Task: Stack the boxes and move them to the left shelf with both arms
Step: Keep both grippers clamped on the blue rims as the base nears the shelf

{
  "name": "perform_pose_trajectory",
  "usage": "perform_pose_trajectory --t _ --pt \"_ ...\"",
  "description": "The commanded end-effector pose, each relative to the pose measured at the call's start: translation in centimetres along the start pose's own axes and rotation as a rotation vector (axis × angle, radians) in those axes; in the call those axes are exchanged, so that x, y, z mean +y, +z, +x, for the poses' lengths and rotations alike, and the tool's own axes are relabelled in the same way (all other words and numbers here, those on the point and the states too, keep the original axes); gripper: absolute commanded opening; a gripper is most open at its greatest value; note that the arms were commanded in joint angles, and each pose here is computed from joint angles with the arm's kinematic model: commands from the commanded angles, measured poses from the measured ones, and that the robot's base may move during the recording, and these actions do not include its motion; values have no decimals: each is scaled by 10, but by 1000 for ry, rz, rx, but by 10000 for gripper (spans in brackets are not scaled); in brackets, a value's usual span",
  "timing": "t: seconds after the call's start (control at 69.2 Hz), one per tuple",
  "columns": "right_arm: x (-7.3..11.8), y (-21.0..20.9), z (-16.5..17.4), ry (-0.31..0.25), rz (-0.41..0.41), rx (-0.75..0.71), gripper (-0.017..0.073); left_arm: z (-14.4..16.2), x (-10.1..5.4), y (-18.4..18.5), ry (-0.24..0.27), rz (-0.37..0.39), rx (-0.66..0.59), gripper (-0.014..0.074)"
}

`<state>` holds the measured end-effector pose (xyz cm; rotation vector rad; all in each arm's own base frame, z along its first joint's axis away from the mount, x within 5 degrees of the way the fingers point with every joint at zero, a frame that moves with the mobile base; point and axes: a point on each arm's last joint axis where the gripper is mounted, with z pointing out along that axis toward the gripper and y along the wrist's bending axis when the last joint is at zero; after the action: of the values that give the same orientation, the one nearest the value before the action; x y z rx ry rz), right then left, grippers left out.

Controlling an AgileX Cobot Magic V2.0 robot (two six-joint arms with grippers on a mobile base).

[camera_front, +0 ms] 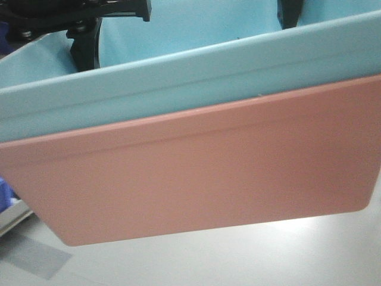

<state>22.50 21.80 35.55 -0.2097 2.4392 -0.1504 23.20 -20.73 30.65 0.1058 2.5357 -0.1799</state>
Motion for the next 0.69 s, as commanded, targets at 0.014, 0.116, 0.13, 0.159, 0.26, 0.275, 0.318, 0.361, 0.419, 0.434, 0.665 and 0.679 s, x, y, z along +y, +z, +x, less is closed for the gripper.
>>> perform_pose_trajectory --t 0.014,0.116,0.13,0.159,0.26,0.275,0.318,0.361,0.419,0.434,0.665,0.679 --pt "2 -25 -5 27 -104 -39 53 -18 -28 -29 -6 260 -185 -10" --pt "2 -25 -5 27 -103 -39 53 -18 -28 -29 -6 260 -185 -10" --pt "2 -25 -5 27 -103 -39 53 -18 -28 -29 -6 260 -185 -10" --pt "2 -25 -5 27 -103 -39 53 -18 -28 -29 -6 260 -185 -10" --pt "2 -25 -5 27 -103 -38 53 -18 -28 -29 -6 260 -185 -10" --pt "2 -25 -5 27 -103 -38 53 -18 -28 -29 -6 260 -185 -10" --pt "2 -25 -5 27 -103 -38 53 -18 -28 -29 -6 260 -185 -10" --pt "2 -25 -5 27 -103 -38 53 -18 -28 -29 -6 260 -185 -10" --pt "2 -25 -5 27 -103 -38 53 -18 -28 -29 -6 260 -185 -10" --pt "2 -25 -5 27 -103 -38 53 -18 -28 -29 -6 260 -185 -10" --pt "2 -25 -5 27 -103 -38 53 -18 -28 -29 -6 260 -185 -10" --pt "2 -25 -5 27 -103 -38 53 -18 -28 -29 -6 260 -185 -10"
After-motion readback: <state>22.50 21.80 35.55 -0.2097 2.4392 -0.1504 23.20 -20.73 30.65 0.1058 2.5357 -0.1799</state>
